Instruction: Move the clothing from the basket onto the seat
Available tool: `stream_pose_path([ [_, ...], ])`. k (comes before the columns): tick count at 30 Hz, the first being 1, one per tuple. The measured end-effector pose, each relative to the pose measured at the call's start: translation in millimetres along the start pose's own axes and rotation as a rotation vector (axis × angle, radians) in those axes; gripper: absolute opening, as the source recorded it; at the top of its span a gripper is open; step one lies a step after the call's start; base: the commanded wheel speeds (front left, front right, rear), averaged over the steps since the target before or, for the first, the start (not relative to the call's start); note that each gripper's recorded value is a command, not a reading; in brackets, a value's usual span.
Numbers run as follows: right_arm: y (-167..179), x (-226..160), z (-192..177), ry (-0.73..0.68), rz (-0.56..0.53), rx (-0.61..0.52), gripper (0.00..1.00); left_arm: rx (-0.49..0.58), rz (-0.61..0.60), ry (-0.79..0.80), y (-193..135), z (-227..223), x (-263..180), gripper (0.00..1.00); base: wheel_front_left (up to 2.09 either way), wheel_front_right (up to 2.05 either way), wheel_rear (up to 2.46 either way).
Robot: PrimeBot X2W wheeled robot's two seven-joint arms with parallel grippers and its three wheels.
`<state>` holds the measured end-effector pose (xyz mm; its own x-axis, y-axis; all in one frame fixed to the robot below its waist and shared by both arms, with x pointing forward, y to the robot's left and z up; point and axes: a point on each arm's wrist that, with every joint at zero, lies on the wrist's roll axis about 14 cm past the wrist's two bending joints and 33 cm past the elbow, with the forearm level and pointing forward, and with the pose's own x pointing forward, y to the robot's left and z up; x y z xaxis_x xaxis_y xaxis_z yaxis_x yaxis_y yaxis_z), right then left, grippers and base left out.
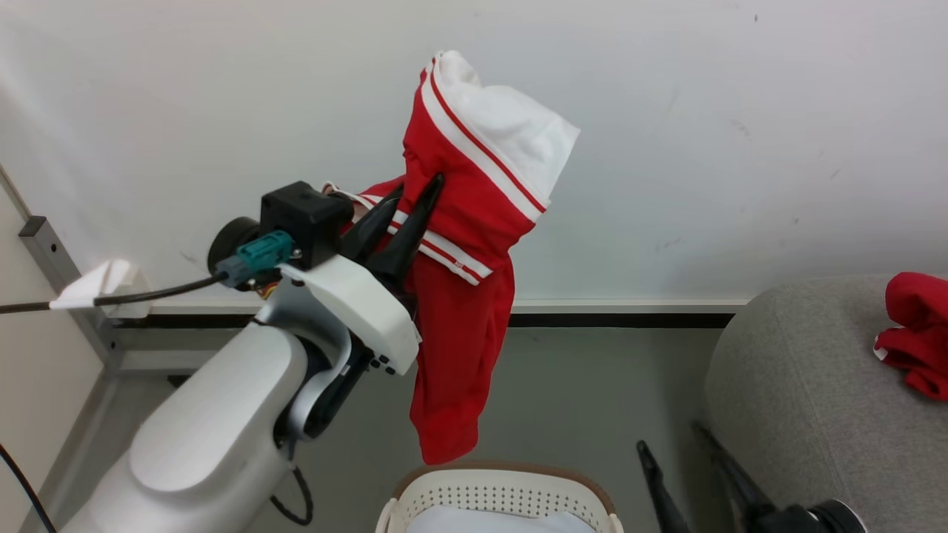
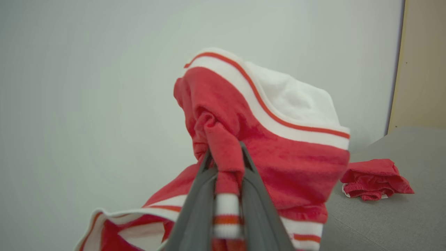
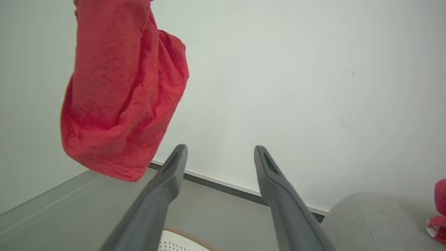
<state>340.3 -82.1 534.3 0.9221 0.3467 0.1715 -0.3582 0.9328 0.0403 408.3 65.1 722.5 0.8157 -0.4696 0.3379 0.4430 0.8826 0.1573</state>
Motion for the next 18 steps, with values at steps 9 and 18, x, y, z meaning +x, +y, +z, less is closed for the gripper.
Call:
stream_pose_path([
  [9,65.6,46.9,44.5,-0.127,0.236,0.035,1.0,-0.014,-0.024,-0.006,-12.9,1.3,-2.3,0.0,0.0,0.0,0.0],
  [18,104.9,77.7,67.1,-0.16,0.379,0.098,1.0,-0.026,-0.038,-0.01,-22.3,3.9,-7.7,0.0,0.0,0.0,0.0],
])
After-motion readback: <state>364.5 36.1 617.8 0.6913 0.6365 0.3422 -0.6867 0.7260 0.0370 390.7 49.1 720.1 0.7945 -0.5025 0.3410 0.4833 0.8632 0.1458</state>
